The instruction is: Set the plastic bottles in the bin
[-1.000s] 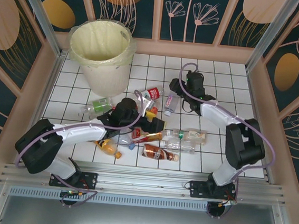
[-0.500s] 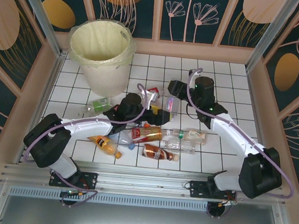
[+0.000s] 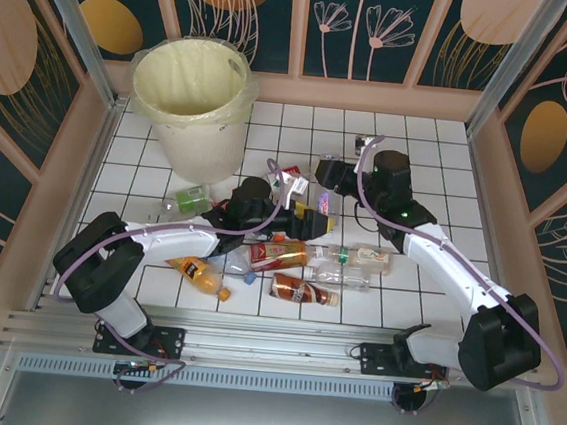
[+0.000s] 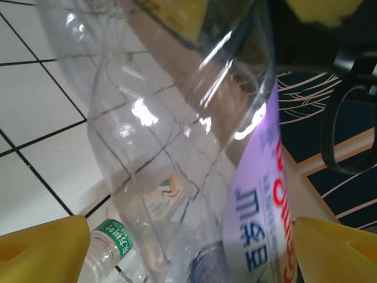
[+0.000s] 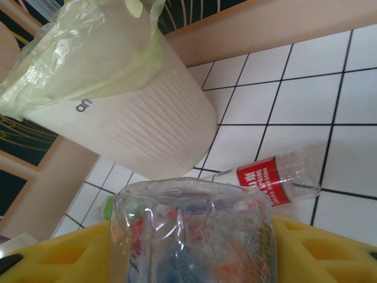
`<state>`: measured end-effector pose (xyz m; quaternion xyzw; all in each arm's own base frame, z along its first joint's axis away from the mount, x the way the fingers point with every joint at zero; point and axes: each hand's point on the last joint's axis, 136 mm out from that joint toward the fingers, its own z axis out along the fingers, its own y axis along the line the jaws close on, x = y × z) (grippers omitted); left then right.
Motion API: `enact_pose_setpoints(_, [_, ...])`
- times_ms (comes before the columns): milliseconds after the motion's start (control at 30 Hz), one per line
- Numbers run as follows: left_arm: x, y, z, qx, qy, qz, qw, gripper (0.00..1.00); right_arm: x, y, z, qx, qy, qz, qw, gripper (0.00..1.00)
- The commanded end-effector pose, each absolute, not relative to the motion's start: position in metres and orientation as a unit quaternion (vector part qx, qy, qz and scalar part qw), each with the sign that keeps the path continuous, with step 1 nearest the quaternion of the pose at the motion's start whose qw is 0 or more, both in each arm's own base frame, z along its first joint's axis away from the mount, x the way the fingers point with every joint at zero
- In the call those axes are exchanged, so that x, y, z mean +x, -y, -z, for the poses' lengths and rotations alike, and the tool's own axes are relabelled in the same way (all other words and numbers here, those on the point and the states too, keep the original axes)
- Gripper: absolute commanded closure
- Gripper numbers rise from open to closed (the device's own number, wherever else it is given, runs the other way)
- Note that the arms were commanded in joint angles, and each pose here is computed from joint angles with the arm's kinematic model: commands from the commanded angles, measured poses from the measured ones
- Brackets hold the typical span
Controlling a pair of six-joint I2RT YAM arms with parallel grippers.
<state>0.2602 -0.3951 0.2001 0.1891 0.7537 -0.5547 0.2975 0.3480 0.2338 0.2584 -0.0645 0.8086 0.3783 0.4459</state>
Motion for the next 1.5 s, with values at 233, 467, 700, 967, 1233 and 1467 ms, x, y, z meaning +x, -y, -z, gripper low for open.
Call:
enact_pose_setpoints(233, [0.260,0.403,-0.229,0.205,-0.717,0.589,0.312,0.15,0.333,-0.250,-0.259,-0.092,-0.801,-0.403,0.433,0.41])
enact_pose_setpoints(467, [0.261,0.403,-0.226,0.197,-0.723,0.587,0.305,0.29,0.333,-0.251,-0.258,-0.092,-0.801,-0.401,0.435,0.41])
enact_pose_setpoints(700, [0.261,0.403,-0.231,0.196,-0.723,0.588,0.304,0.40,0.333,-0.252,-0.261,-0.093,-0.800,-0.398,0.439,0.41])
enact_pose_setpoints(967, [0.262,0.399,-0.237,0.193,-0.726,0.579,0.316,0.42,0.331,-0.253,-0.265,-0.097,-0.797,-0.401,0.441,0.24])
enact_pose_setpoints(1233, [0.271,0.390,-0.236,0.186,-0.752,0.538,0.332,0.42,0.315,-0.243,-0.288,-0.108,-0.781,-0.402,0.466,0.05])
enact_pose_setpoints(1467, [0.281,0.385,-0.242,0.195,-0.772,0.497,0.346,0.42,0.284,-0.229,-0.314,-0.133,-0.757,-0.410,0.492,0.01])
